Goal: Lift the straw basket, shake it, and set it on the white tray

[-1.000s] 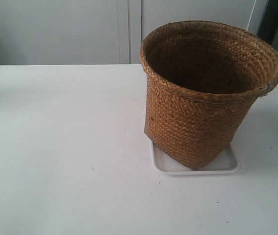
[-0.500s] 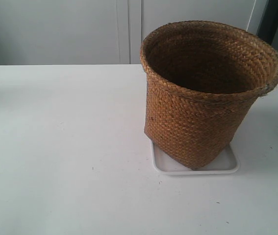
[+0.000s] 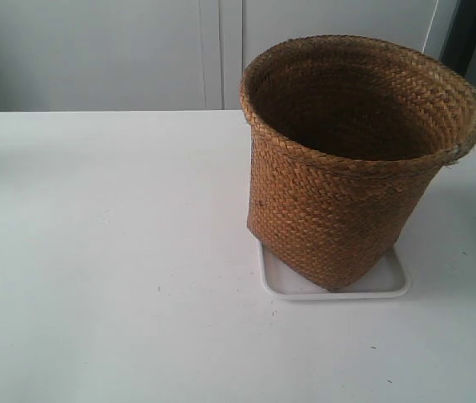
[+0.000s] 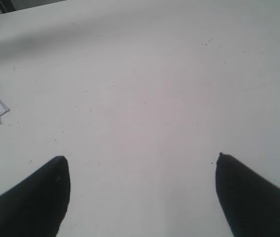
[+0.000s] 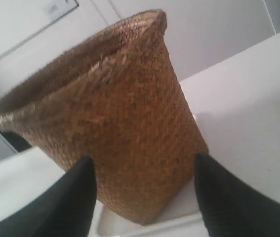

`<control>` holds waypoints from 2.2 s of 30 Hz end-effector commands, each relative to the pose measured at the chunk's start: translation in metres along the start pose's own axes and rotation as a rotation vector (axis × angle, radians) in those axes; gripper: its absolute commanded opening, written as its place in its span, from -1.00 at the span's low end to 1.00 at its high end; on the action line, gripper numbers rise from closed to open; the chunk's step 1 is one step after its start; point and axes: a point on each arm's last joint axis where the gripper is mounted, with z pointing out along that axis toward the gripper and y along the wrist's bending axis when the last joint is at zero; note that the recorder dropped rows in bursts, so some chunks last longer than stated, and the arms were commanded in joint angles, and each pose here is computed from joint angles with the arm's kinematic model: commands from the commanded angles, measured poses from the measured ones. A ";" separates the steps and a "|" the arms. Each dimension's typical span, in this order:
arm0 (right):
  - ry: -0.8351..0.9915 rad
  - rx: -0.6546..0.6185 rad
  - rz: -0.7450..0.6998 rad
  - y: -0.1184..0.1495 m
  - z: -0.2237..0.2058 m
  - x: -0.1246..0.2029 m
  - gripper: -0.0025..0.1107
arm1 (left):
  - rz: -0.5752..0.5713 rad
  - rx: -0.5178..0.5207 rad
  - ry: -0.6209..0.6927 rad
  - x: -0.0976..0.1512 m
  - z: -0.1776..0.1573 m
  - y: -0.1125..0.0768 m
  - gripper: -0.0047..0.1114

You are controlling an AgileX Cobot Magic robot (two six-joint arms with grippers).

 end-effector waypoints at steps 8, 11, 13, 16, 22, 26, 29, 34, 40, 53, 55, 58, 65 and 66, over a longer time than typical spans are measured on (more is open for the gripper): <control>0.072 0.039 -0.488 -0.005 0.000 0.007 0.02 | -0.004 0.001 0.003 0.001 0.000 0.000 0.49; 0.088 0.074 -0.650 -0.009 -0.001 0.007 0.02 | -0.004 0.001 0.003 0.001 0.000 0.000 0.49; 0.115 0.080 -0.702 -0.011 -0.001 0.009 0.02 | -0.004 0.001 0.003 0.001 0.000 0.000 0.49; 0.147 0.055 -0.702 -0.010 -0.001 0.012 0.02 | -0.004 0.001 0.003 0.001 0.000 0.000 0.49; 0.171 0.054 -0.678 -0.011 -0.002 0.014 0.02 | -0.004 0.001 0.003 0.001 0.000 0.000 0.49; 0.181 0.065 -0.541 -0.011 -0.002 0.015 0.02 | -0.004 0.001 0.003 0.001 0.000 0.000 0.49; 0.179 0.068 -0.507 -0.011 -0.002 0.015 0.02 | -0.004 0.001 0.003 0.001 0.000 0.000 0.49; 0.179 0.068 -0.508 -0.011 -0.002 0.015 0.02 | -0.004 0.001 0.003 0.001 0.000 0.000 0.49; 0.179 0.068 -0.506 -0.011 -0.002 0.015 0.02 | -0.002 0.000 0.003 0.001 0.000 0.000 0.49; 0.179 0.068 -0.506 -0.011 -0.002 0.015 0.02 | -0.002 0.000 0.003 0.001 0.000 0.000 0.49; 0.179 0.068 -0.506 -0.011 -0.002 0.015 0.02 | -0.002 0.000 0.003 0.001 0.000 0.000 0.49; 0.179 0.068 -0.506 -0.011 -0.002 0.015 0.02 | -0.002 0.000 0.003 0.001 0.000 0.000 0.49; 0.179 0.068 -0.504 -0.011 -0.002 0.015 0.02 | -0.002 0.000 0.003 0.001 0.000 0.000 0.49; 0.179 0.068 -0.504 -0.011 -0.002 0.015 0.02 | -0.002 0.000 0.003 0.001 0.000 0.000 0.49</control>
